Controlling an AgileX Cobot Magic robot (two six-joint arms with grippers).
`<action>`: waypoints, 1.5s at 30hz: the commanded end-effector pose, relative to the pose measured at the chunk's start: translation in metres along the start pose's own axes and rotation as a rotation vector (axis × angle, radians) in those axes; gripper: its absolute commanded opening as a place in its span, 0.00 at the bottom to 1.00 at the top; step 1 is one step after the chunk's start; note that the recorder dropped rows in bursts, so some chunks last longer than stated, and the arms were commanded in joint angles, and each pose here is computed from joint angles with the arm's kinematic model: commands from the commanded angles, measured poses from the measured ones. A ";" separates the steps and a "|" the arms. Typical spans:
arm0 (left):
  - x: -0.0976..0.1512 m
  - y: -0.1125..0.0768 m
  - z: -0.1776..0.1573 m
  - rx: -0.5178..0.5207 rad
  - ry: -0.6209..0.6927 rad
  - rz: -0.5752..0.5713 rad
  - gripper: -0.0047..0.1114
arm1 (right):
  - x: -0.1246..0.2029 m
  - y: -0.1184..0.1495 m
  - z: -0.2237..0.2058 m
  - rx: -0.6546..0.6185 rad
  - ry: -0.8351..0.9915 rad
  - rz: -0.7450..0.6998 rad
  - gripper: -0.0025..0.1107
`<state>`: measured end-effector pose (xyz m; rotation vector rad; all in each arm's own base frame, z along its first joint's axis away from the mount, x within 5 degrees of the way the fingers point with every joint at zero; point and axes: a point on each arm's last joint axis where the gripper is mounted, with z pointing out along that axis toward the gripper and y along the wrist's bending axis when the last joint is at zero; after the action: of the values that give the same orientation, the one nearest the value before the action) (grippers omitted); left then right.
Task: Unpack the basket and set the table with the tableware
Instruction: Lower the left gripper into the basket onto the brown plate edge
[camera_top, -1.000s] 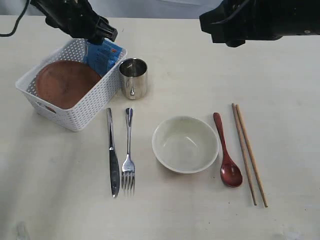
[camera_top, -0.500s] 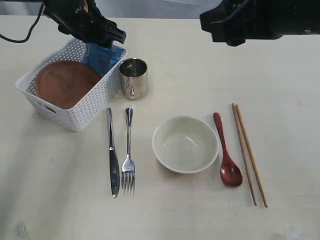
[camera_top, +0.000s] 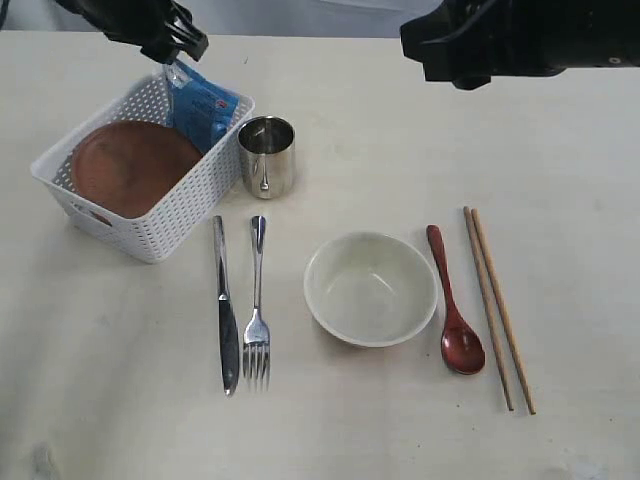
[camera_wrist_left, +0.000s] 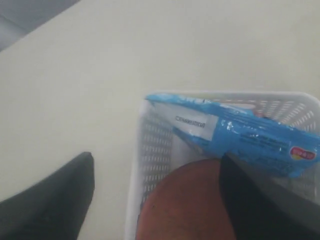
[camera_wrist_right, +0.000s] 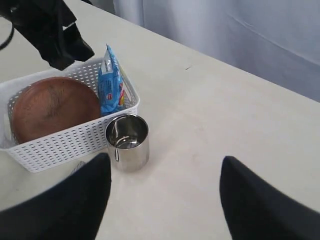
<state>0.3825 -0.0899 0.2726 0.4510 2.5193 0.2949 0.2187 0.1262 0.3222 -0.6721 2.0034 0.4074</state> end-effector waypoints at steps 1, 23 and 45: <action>0.006 0.008 -0.012 -0.026 0.106 0.116 0.61 | -0.002 -0.002 -0.002 0.013 -0.015 -0.010 0.55; 0.059 -0.011 -0.003 -0.037 0.513 -0.457 0.59 | -0.002 -0.002 -0.002 0.015 -0.018 -0.028 0.55; 0.064 -0.012 0.017 -0.074 0.368 -0.565 0.67 | -0.002 -0.002 -0.002 0.011 -0.014 -0.022 0.55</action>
<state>0.3392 -0.0776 0.2225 -0.3811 2.8612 0.2482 0.2192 0.1260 0.3228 -0.6861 1.9886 0.3925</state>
